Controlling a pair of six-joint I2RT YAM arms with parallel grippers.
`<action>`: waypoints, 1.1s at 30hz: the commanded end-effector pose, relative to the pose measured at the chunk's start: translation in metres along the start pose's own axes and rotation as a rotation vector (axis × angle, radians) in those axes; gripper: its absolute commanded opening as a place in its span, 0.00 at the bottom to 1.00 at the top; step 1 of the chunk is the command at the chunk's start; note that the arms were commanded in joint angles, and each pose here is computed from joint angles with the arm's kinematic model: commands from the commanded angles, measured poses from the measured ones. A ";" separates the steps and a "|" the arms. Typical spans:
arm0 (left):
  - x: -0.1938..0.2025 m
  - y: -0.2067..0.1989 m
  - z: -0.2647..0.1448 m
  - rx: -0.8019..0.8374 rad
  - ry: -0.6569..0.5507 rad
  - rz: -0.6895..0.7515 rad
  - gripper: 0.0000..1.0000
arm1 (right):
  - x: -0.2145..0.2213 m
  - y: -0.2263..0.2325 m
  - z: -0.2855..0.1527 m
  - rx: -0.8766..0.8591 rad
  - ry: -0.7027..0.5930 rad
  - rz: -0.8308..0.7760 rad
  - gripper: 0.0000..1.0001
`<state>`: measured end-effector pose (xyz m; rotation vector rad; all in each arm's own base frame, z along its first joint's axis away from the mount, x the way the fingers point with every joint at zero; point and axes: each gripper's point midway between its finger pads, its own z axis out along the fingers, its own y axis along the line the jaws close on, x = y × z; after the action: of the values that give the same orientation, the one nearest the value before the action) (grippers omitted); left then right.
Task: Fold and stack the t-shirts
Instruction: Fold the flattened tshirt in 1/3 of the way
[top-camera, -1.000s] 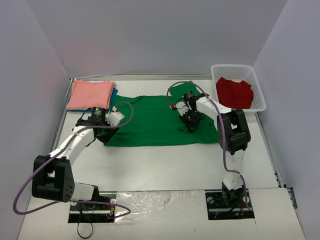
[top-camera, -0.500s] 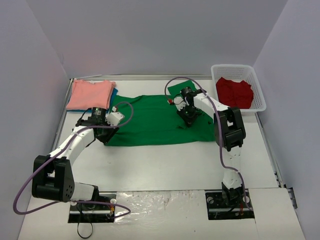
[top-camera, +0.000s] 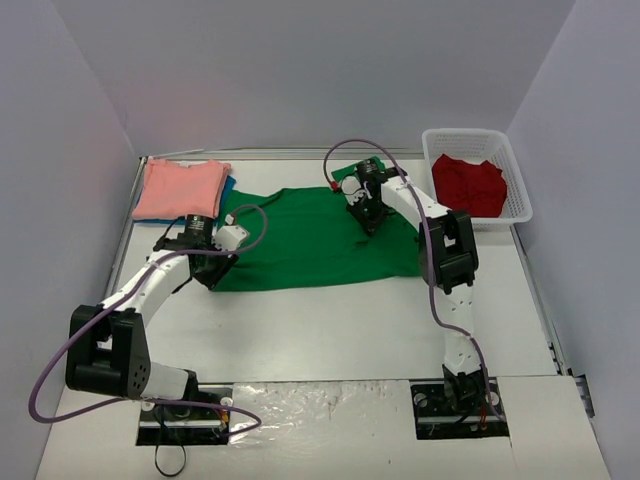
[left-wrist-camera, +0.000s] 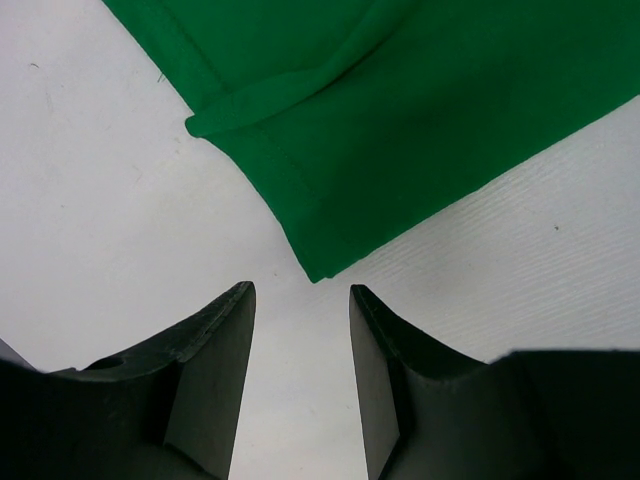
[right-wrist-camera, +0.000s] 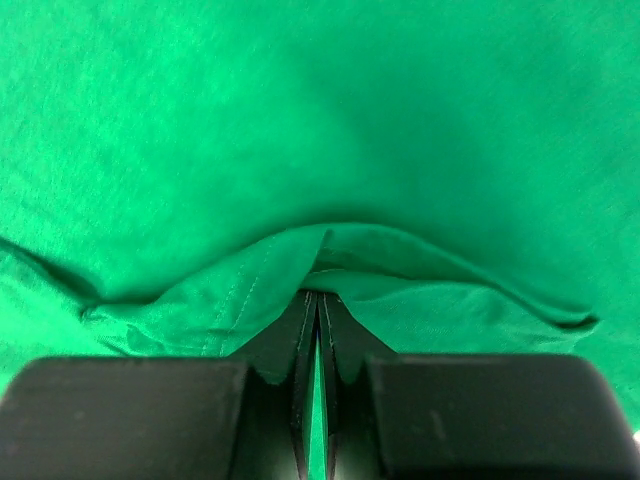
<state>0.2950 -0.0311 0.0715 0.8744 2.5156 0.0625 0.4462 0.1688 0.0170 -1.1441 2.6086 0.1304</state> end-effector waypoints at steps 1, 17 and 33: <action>0.001 0.004 -0.001 -0.015 0.011 -0.016 0.41 | -0.013 -0.003 -0.006 0.009 -0.021 -0.028 0.00; 0.007 0.005 0.005 -0.019 0.038 -0.023 0.41 | -0.042 -0.028 -0.033 0.113 -0.093 -0.028 0.00; -0.001 0.004 -0.001 -0.009 -0.001 -0.023 0.41 | 0.016 0.013 -0.082 0.119 -0.055 -0.015 0.00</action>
<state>0.2936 -0.0279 0.0601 0.8775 2.5598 0.0750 0.4359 0.1516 0.1039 -1.0653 2.4518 0.0060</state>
